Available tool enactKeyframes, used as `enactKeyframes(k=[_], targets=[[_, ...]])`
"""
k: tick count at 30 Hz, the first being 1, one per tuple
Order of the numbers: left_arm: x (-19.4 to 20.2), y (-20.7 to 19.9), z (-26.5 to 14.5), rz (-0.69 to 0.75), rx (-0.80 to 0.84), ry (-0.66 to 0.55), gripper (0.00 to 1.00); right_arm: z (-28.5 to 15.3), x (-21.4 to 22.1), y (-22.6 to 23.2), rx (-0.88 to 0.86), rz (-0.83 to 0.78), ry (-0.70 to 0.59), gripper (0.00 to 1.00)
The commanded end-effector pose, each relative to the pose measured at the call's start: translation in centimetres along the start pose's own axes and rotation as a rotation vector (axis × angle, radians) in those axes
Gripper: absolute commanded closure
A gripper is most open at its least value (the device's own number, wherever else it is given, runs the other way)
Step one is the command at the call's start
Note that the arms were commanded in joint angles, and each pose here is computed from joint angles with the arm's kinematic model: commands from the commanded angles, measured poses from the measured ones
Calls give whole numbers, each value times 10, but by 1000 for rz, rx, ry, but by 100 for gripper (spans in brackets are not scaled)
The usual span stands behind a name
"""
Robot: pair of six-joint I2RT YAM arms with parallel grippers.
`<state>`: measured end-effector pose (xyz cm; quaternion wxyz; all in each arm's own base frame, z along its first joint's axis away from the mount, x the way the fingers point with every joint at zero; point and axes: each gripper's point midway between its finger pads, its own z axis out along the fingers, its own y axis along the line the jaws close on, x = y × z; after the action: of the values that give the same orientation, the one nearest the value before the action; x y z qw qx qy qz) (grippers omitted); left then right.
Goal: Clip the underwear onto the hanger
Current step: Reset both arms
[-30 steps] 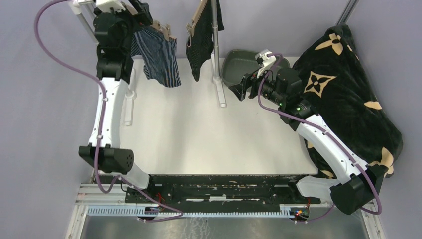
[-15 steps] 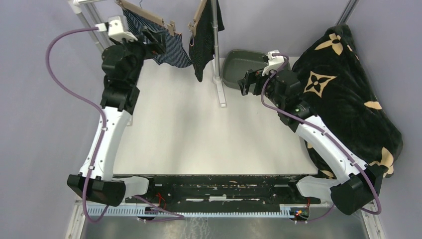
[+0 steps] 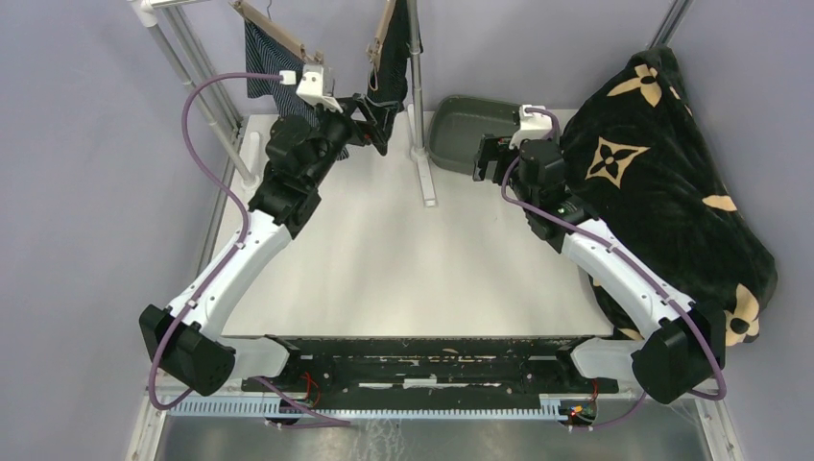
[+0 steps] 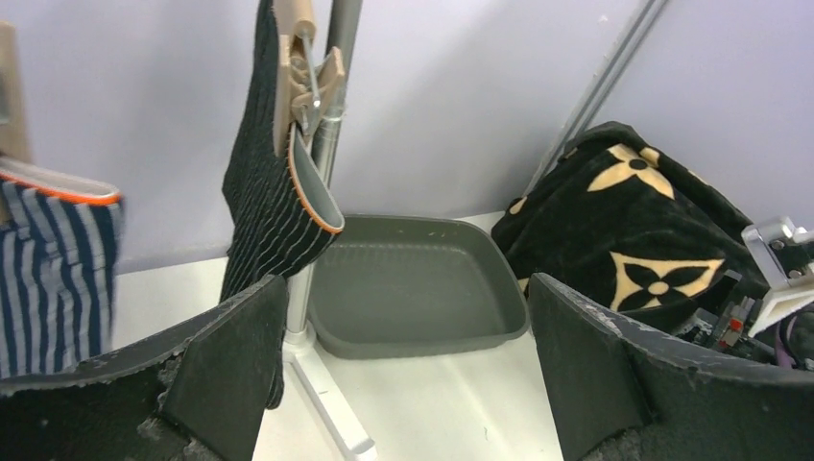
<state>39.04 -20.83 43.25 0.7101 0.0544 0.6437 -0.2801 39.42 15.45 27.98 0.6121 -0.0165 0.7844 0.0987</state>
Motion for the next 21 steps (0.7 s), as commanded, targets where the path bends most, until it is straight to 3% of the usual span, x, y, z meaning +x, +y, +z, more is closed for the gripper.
enactKeyframes(k=[1, 21], targets=[[-34, -25, 1, 24, 80, -129, 1, -1, -28, -6, 38, 36, -104, 0], [-46, -41, -7, 21, 120, -153, 1, -7, -36, -13, 65, 21, -125, 0]])
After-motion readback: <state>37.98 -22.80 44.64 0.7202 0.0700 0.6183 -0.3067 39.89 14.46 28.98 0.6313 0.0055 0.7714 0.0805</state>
